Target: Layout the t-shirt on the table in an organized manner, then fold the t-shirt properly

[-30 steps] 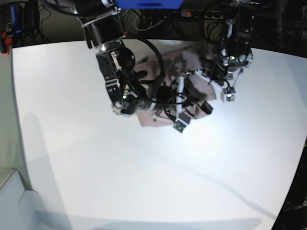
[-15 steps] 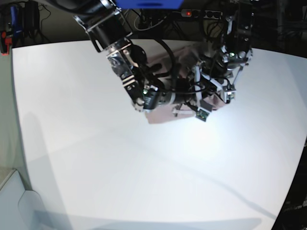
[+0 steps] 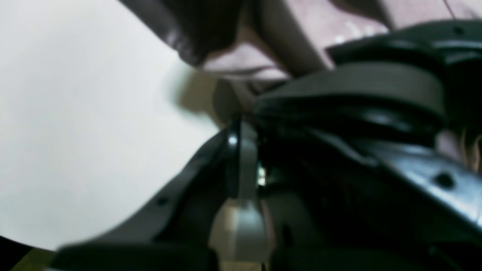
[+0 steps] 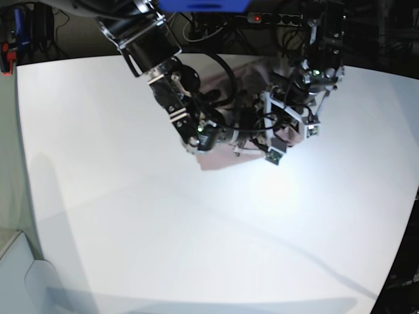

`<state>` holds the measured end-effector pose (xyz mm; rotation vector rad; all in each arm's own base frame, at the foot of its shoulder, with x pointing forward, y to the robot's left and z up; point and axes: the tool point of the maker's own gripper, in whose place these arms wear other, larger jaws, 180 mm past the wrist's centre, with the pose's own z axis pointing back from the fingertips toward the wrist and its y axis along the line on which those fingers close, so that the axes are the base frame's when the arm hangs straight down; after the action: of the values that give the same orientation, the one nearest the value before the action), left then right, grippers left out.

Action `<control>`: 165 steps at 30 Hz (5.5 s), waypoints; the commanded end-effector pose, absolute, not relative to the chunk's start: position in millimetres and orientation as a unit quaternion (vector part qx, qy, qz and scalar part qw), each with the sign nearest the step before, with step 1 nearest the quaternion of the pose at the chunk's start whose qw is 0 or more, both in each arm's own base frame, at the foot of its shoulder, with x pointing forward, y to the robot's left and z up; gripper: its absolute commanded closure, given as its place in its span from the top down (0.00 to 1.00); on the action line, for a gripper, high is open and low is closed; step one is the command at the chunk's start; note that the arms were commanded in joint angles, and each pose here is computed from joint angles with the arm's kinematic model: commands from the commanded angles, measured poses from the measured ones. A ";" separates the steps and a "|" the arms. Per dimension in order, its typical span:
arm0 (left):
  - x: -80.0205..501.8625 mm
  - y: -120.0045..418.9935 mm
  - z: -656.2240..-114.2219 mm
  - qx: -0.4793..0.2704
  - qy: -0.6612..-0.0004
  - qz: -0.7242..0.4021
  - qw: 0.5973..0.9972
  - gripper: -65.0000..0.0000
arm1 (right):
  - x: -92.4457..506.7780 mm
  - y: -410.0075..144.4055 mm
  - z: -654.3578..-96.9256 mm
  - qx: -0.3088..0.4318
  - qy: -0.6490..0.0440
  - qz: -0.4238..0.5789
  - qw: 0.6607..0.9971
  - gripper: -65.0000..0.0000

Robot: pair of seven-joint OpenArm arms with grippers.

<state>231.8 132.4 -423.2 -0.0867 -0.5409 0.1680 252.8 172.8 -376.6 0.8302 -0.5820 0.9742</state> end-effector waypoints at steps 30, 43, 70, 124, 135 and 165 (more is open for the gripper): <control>231.1 128.7 -381.2 -0.050 -0.321 0.073 0.943 0.00 | 276.2 103.2 -317.3 0.344 -0.389 0.402 0.754 0.57; 198.7 130.8 -386.1 -0.045 -0.297 0.063 0.952 0.00 | 292.4 3.4 -329.3 0.270 -0.417 0.309 0.811 0.57; 204.7 64.1 -355.3 -0.296 -0.260 0.120 0.911 0.00 | 255.2 -20.7 -384.3 0.265 -0.341 0.297 0.851 0.06; 198.4 136.0 -446.7 -0.142 -0.219 0.138 0.955 0.00 | 253.2 -38.9 -381.8 0.236 -0.334 0.322 0.854 0.16; 212.0 126.8 -418.2 -0.160 -0.257 0.124 0.945 0.00 | 248.8 -53.3 -376.4 0.220 -0.340 0.318 0.857 0.55; 239.4 142.4 -358.9 -0.196 -0.335 0.161 0.907 0.56 | 268.5 -112.4 -363.8 0.163 -0.372 0.254 0.878 0.55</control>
<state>233.9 139.5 -366.2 -0.4037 -0.6621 0.3368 262.9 -113.4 -373.5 0.3317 -0.7364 0.5215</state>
